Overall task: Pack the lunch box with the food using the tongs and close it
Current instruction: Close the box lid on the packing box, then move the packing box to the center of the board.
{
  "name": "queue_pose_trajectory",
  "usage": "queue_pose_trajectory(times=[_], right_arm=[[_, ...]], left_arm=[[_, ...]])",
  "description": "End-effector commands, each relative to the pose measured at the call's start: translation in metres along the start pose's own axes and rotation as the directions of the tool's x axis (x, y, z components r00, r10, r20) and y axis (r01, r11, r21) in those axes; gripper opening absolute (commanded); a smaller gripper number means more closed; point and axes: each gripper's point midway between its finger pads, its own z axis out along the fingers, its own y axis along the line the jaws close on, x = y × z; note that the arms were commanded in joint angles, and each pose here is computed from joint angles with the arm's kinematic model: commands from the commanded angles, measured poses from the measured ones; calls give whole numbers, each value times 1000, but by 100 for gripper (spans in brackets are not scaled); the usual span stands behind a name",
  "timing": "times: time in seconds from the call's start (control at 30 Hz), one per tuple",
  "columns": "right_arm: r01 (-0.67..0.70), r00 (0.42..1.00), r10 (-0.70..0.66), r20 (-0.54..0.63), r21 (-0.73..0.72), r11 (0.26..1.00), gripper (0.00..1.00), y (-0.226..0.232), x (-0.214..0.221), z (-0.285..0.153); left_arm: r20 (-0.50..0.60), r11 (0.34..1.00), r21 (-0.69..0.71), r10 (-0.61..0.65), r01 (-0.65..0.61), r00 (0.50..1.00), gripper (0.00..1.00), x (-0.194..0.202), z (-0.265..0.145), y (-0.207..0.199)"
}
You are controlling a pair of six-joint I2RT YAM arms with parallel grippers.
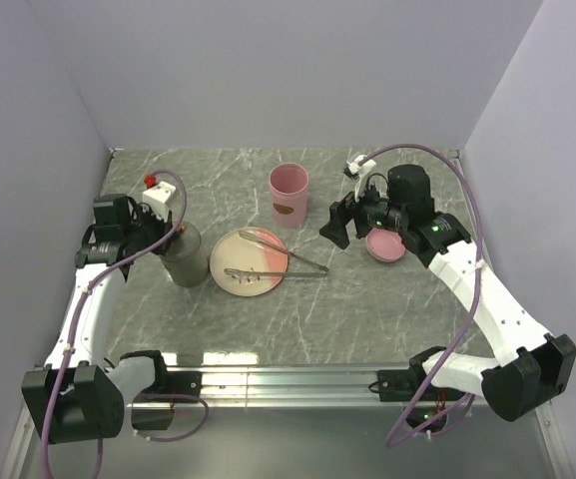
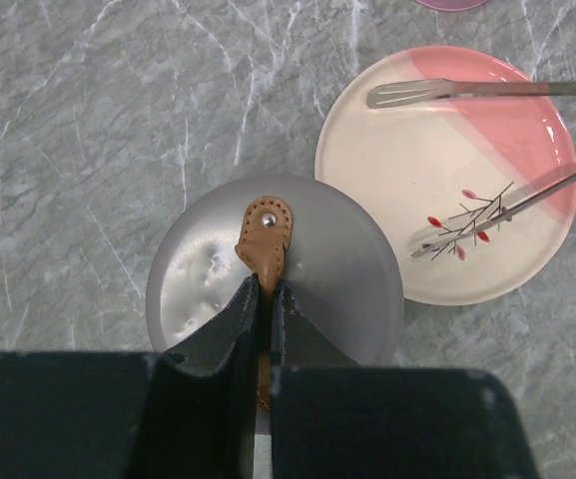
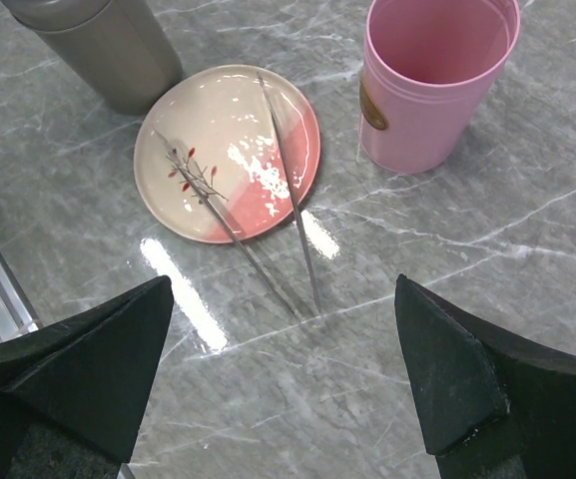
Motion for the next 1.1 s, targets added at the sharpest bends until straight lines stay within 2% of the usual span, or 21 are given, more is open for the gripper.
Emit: queue_pose_trajectory(times=[0.0, 0.13, 0.17, 0.23, 0.27, 0.37, 0.47, 0.63, 0.8, 0.93, 1.07], right_arm=[[10, 1000, -10, 27, 0, 1000, 98, -2, -9, 0], [9, 1000, -9, 25, -5, 1000, 98, -2, -10, 0], [9, 1000, -9, 20, -9, 1000, 98, -1, -9, 1], [11, 1000, -11, 23, -10, 1000, 98, -1, -10, 1], [10, 1000, -10, 22, -9, 1000, 98, -1, -9, 0], [15, 1000, -15, 25, -4, 1000, 98, -2, -11, 0], [15, 1000, -15, 20, -6, 1000, 98, -2, -11, 0], [14, 1000, -14, 19, -12, 1000, 98, 0, -10, 0], [15, 1000, -14, 13, -13, 1000, 98, 0, -8, -1], [14, 1000, -14, 10, -15, 1000, 98, 0, -7, -1], [7, 1000, -7, -3, -17, 1000, 98, 1, -3, 0]], left_arm=[[-77, 999, 38, 3, -1, 997, 0, 26, 3, -7], [-90, 998, 56, 13, -7, 996, 1, 28, 1, -10], [-95, 998, 59, 13, -7, 995, 3, 29, 0, -10], [-101, 998, 63, 17, -10, 995, 12, 27, -1, -11], [-107, 998, 64, 13, -6, 994, 21, 27, -1, -10], [-96, 998, 62, 9, -3, 995, 38, 15, -6, -10], [-57, 997, 70, -5, 9, 998, 47, -5, -13, -12], [32, 996, 79, -43, 40, 999, 52, -52, -27, -13], [124, 994, 83, -83, 73, 989, 53, -98, -37, -10], [115, 993, 15, -122, 121, 986, 47, -101, -23, 11], [14, 975, 11, -221, 221, 975, 43, -88, 6, 29]])
